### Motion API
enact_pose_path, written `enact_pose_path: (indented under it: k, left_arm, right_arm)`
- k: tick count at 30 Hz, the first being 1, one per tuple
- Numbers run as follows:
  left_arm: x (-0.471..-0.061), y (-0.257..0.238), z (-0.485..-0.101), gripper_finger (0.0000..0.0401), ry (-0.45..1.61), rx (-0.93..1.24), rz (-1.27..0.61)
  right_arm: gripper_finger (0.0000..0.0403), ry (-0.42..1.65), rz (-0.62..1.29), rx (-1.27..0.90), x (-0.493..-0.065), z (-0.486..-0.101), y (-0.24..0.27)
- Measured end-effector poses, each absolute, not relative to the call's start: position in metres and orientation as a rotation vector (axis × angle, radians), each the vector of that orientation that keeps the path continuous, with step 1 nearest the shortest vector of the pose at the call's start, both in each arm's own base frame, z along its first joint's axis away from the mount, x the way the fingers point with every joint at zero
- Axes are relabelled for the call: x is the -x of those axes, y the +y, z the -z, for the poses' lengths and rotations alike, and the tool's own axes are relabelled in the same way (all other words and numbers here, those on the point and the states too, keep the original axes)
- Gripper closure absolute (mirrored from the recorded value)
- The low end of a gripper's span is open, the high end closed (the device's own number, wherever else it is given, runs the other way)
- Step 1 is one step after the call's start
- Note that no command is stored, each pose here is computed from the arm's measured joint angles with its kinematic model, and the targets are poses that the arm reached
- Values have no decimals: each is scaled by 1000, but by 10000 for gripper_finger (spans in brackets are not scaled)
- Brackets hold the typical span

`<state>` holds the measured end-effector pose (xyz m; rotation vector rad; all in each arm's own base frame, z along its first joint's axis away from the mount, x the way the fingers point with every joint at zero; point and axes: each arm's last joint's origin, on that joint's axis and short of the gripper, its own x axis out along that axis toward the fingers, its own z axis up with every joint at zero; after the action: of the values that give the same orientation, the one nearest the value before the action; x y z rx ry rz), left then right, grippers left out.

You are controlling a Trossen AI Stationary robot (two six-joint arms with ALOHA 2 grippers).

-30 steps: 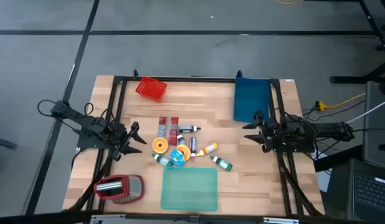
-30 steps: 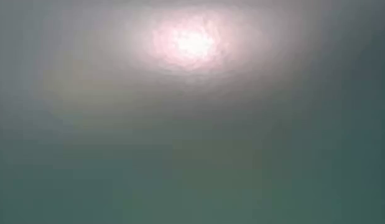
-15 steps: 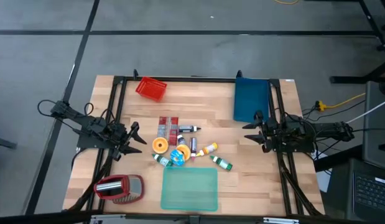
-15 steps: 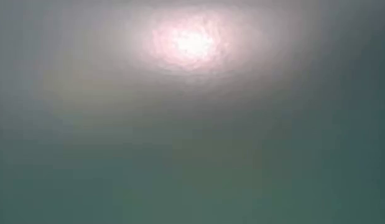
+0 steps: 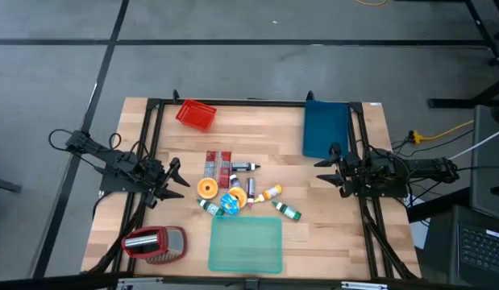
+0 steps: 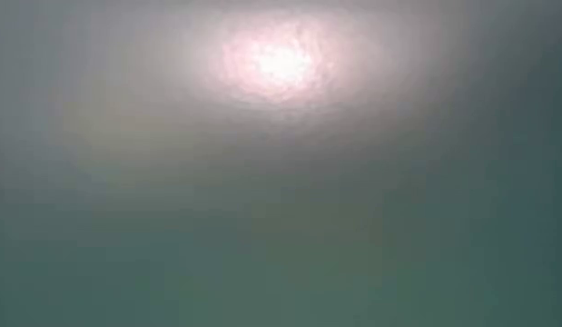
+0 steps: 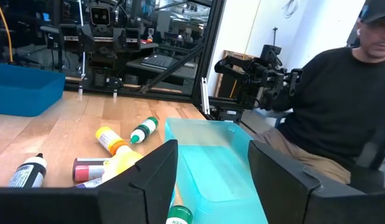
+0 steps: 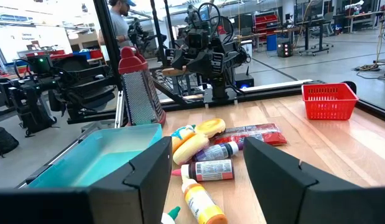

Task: Pick & Place Food Item

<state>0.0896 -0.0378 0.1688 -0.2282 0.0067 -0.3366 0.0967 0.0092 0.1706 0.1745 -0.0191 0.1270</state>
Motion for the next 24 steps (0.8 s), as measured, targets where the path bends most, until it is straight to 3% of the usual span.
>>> enact_pose_path:
  k: [15, 24]
  left_arm:
    - [-90, -38, -169, 210, 4, 213, 336]
    - [-90, -35, -171, 210, -71, -157, 214]
  right_arm:
    - [199, -181, -109, -128, -95, -186, 8]
    - [199, -226, 14, -118, -95, -189, 5]
